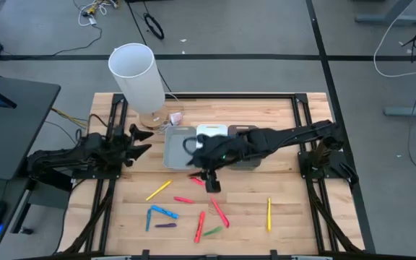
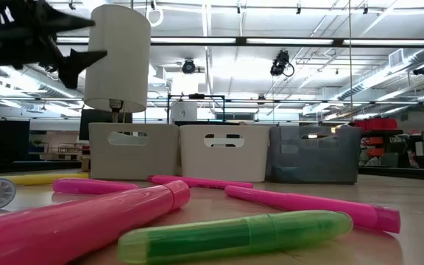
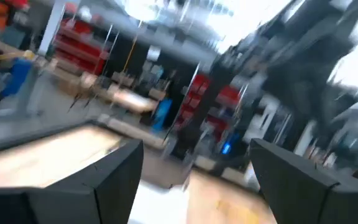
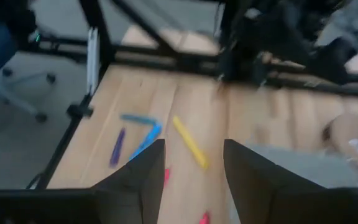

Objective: Pick & Place Markers
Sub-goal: Put the orange marker pen into the black bin

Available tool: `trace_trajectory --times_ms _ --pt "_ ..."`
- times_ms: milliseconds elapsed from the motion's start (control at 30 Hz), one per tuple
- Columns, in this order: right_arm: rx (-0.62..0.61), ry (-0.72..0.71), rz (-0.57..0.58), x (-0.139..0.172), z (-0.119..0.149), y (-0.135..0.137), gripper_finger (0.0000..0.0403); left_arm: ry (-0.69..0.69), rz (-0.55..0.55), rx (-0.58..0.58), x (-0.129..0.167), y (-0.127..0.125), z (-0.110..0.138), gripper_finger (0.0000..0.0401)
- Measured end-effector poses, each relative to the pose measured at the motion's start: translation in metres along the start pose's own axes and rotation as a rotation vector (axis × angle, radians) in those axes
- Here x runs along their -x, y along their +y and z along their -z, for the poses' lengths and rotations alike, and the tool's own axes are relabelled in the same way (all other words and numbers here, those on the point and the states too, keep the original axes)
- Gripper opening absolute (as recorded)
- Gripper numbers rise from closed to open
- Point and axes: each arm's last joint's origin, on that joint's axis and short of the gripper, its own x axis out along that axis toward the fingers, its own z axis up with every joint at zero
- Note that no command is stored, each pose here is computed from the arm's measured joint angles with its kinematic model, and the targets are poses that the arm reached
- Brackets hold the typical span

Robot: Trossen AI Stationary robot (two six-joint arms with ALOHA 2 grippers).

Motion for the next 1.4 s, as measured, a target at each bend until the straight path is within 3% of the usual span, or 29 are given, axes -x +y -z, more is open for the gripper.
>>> trace_trajectory --times_ms 300,467,700,867,1033,1400 --pt "-0.062 -0.304 0.044 0.056 -0.035 -0.021 0.0165 -0.113 0.082 0.062 0.001 -0.006 -0.012 0.0303" --pt "-0.058 -0.326 0.076 0.078 -0.038 -0.030 0.0165 -0.088 0.121 0.044 0.000 -0.009 -0.015 0.0303" --pt "-0.048 -0.286 0.100 0.092 -0.034 -0.039 0.0165 0.020 0.077 -0.133 -0.015 -0.032 -0.061 0.0303" --pt "-0.080 -0.308 0.125 0.099 -0.035 -0.048 0.0165 0.054 0.100 -0.159 -0.036 -0.053 -0.099 0.0303" --pt "-0.092 -0.323 0.244 0.116 -0.036 -0.055 0.0165 0.172 0.104 -0.068 -0.062 -0.071 -0.130 0.0303" --pt "-0.080 -0.434 0.318 0.178 -0.039 -0.061 0.0165 0.542 -0.122 0.317 -0.116 -0.091 -0.149 0.0303"
